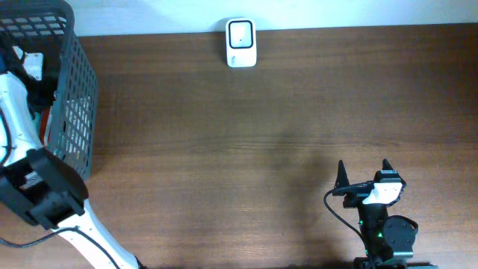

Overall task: Scan the item barcode
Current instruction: 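Reach the left gripper into the grey basket toward the red snack bar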

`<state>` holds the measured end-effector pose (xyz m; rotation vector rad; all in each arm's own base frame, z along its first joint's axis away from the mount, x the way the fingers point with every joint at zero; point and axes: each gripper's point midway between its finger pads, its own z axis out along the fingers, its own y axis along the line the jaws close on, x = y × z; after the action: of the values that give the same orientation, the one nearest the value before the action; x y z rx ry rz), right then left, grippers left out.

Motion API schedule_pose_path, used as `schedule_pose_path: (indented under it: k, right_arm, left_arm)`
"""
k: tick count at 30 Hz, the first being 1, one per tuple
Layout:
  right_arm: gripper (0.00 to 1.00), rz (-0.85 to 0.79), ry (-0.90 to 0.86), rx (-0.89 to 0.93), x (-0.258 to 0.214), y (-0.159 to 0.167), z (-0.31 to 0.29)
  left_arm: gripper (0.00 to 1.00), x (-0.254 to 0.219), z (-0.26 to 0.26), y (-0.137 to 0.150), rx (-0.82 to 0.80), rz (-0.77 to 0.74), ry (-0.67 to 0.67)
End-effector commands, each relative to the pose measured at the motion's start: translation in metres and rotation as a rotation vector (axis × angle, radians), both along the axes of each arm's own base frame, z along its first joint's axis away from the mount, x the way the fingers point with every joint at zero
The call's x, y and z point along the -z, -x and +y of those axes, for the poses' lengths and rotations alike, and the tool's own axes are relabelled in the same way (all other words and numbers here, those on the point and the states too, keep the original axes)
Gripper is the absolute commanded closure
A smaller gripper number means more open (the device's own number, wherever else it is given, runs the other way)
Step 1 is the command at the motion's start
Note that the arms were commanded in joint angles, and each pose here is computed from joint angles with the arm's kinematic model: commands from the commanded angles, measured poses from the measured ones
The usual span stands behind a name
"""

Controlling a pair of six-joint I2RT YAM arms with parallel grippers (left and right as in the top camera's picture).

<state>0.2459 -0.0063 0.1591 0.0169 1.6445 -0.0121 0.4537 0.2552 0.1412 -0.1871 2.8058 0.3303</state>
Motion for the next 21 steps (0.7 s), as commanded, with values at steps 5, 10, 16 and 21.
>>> schedule_pose_path:
  k: [5,10,16,21]
  right_arm:
    - [0.01,0.003,-0.007,0.013,0.003,0.000,-0.002]
    - [0.01,0.003,-0.007,0.013,0.003,0.000,-0.002]
    - [0.01,0.003,-0.007,0.013,0.003,0.000,-0.002]
    - [0.01,0.003,-0.007,0.014,0.003,0.000,-0.003]
  left_arm:
    - [0.18,0.053,0.006,0.017,-0.024,0.136,0.016]
    - [0.23,0.073,0.014,0.033,-0.051,0.183,0.018]
    - [0.26,0.076,0.016,0.035,-0.060,0.143,0.102]
    - [0.27,0.095,0.012,0.036,-0.057,0.171,0.137]
